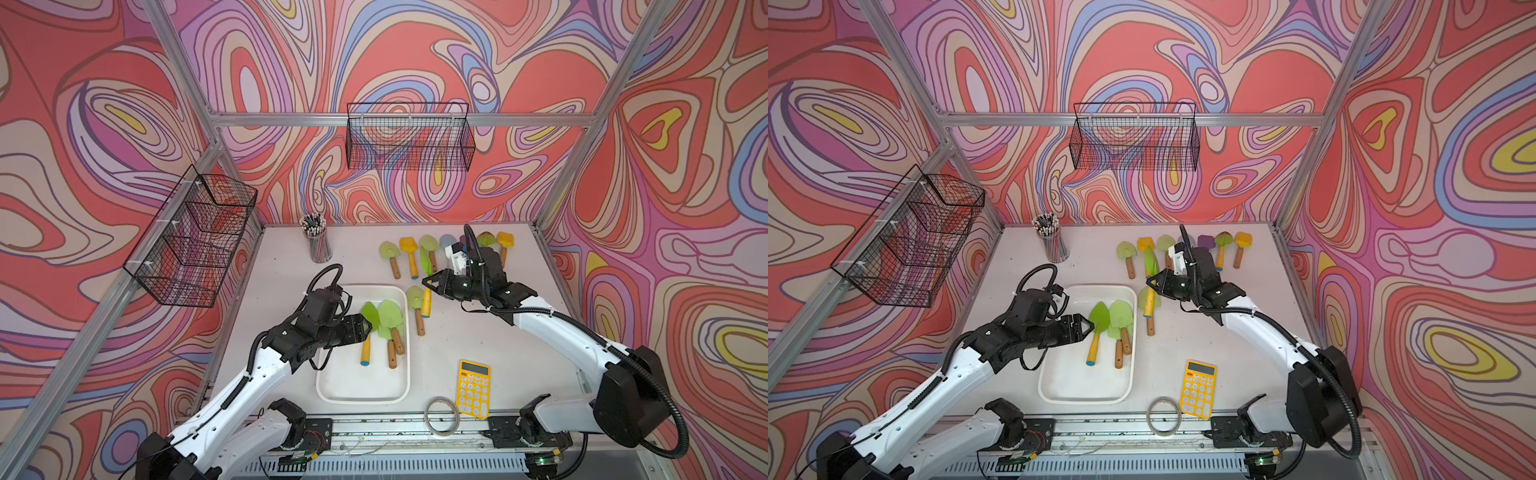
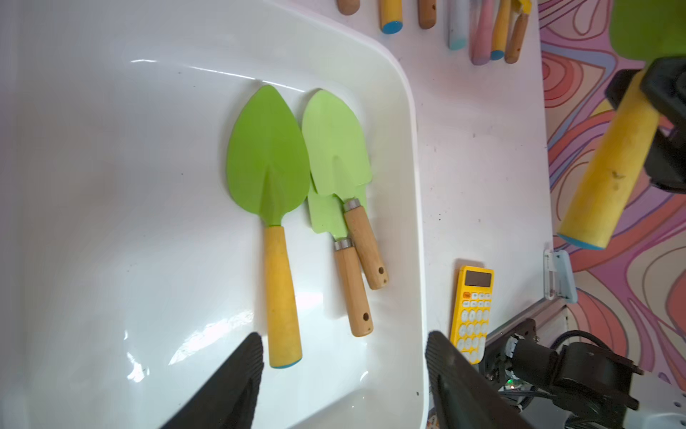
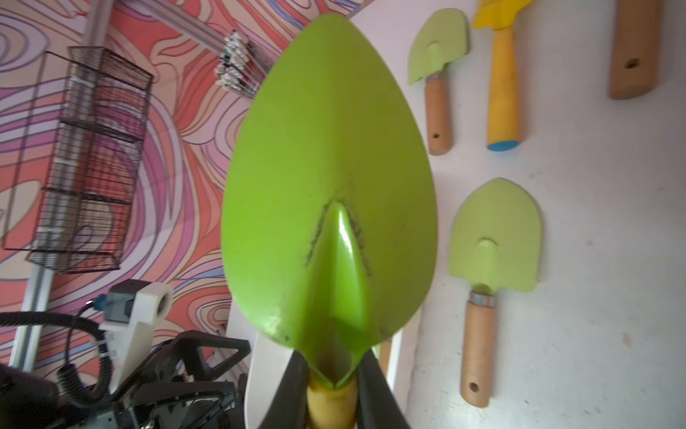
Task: Take the shovel out of the storage box
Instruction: Place the shovel at the center of the board.
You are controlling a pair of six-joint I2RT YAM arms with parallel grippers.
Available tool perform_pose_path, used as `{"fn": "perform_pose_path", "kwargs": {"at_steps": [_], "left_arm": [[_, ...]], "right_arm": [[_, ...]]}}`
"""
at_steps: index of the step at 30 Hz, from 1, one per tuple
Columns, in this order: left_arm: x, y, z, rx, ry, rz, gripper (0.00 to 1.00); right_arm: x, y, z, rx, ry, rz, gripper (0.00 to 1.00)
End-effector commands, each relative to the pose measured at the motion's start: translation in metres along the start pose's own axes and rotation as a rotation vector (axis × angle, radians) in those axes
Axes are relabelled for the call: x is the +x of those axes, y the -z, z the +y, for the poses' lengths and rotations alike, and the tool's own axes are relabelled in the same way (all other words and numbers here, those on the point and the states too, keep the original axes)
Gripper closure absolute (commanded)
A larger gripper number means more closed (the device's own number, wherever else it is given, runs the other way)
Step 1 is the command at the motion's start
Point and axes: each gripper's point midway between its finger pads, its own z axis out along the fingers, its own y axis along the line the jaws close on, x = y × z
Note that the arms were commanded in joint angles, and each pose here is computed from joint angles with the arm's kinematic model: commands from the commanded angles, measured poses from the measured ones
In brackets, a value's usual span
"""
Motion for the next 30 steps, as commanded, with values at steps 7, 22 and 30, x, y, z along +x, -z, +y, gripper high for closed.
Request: {"fn": "perform_pose_path", "kwargs": {"at_steps": [7, 22, 30], "left_arm": [[0.002, -0.003, 0.019, -0.092, 0.01, 0.0, 0.31], [0.008, -0.014, 0.02, -0.07, 0.019, 0.025, 0.31], [0.01, -0.019, 0.021, -0.066, 0.021, 0.03, 0.31]], "right_arm": [[0.007, -0.002, -0.078, 0.396, 0.077, 0.045, 0.92], [0.033, -0.036, -0.142, 0.576, 0.096, 0.155, 0.92], [0.044, -0.049, -0.156, 0.593, 0.083, 0.196, 0.92]]}}
